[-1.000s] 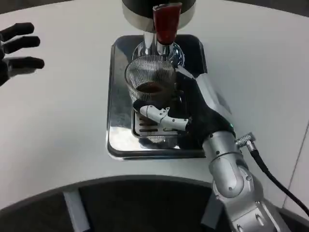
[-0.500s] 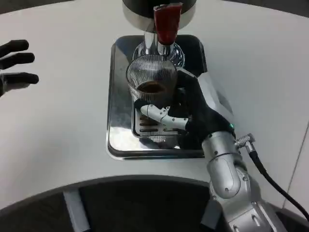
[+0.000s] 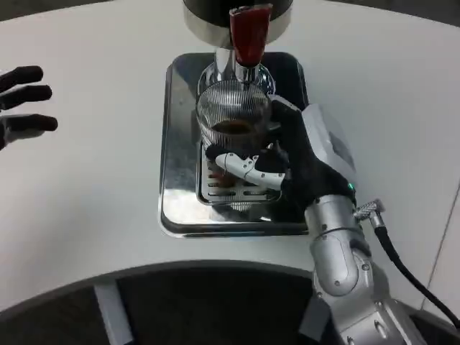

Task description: Grasp the cup under the faucet to collect the drink, then remove the cup.

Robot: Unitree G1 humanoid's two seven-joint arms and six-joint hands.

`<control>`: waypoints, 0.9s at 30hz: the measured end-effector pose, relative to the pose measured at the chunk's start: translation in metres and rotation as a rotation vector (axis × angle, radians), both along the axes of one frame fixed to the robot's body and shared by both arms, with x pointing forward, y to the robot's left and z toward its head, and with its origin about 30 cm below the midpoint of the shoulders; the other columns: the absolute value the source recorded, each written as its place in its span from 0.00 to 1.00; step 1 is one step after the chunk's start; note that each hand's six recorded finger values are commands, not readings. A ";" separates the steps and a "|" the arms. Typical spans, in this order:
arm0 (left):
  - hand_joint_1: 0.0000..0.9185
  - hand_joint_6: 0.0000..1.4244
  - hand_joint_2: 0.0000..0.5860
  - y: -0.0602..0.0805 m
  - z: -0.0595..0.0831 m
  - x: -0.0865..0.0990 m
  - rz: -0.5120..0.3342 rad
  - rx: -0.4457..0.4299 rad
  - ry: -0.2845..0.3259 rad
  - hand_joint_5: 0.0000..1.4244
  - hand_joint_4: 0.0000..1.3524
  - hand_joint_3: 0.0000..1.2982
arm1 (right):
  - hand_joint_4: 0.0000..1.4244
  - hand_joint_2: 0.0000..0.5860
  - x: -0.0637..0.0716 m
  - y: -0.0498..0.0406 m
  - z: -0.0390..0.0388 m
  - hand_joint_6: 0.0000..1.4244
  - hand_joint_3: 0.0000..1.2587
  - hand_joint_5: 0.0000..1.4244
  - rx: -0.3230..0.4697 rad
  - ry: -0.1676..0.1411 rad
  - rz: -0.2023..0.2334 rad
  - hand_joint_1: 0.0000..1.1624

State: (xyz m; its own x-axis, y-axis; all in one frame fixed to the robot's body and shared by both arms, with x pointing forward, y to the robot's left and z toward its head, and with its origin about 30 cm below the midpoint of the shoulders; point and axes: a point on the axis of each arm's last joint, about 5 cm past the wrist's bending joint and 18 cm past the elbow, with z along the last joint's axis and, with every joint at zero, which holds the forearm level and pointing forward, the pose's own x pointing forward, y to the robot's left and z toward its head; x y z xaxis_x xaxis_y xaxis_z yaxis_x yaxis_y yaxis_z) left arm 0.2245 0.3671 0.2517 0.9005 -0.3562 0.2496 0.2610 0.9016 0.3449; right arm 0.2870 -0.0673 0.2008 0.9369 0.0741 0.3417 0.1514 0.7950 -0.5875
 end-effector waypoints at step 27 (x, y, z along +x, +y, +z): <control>0.00 0.12 0.15 -0.006 -0.001 0.001 -0.015 0.015 0.005 0.21 0.13 0.14 | 0.70 0.45 -0.014 -0.0029 -0.0090 0.90 0.71 0.78 -0.002 -0.028 -0.036 0.80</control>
